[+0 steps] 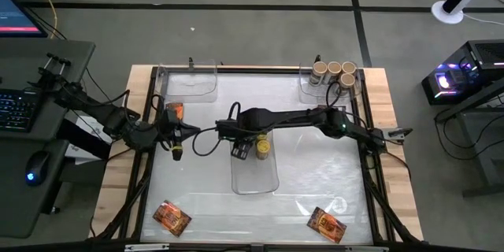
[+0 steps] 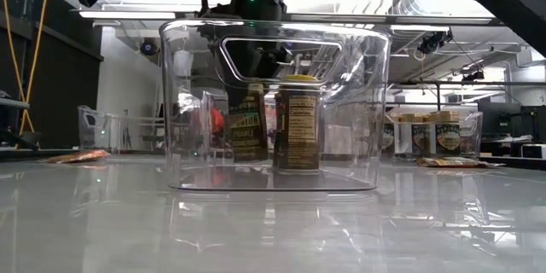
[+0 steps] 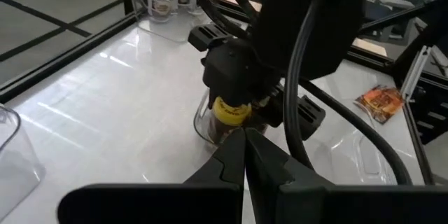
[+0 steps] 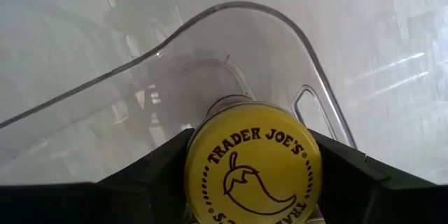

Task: Sort spices by type
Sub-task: Put the yellow seasoning bottle into the bottom transparent bin to the left of the other yellow seasoning bottles

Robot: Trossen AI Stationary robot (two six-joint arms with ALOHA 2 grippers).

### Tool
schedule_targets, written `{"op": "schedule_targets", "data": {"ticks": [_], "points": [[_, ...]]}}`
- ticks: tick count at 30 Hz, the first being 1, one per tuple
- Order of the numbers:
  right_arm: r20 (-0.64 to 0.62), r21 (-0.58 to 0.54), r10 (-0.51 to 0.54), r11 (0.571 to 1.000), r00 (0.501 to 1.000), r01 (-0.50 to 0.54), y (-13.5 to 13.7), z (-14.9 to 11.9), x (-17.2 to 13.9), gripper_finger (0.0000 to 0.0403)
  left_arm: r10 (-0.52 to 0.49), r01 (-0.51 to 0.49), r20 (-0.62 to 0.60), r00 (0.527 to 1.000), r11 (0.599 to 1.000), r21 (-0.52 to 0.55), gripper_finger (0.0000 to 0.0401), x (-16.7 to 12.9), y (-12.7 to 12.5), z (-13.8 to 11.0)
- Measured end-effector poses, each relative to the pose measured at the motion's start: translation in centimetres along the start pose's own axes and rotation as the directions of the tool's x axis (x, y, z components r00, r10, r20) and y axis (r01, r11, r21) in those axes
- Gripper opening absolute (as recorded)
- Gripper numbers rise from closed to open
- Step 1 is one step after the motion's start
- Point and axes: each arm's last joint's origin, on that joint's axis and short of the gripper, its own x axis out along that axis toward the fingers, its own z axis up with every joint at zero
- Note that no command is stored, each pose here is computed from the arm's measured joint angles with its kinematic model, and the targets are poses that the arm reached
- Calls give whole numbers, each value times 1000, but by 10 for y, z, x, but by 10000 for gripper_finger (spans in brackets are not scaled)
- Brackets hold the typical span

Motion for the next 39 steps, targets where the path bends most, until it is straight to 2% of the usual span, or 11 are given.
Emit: {"op": "schedule_targets", "data": {"ticks": [12,19,27,39], "points": [[2,-27,-7,1000,1000,8,-2,1,0,251,6,-6,4,1000,1000,-2,0,0,0,0],[-15,-126,-4,992,1000,2,-4,-1,-1,252,6,-6,4,1000,1000,-2,0,0,0,0],[-51,-129,-34,991,998,27,-13,-3,-5,252,6,-6,3,1000,1000,1,0,0,0,0],[2,-158,-13,987,1000,14,-19,-1,-24,252,15,-15,-12,1000,1000,15,0,0,1,-2]]}}
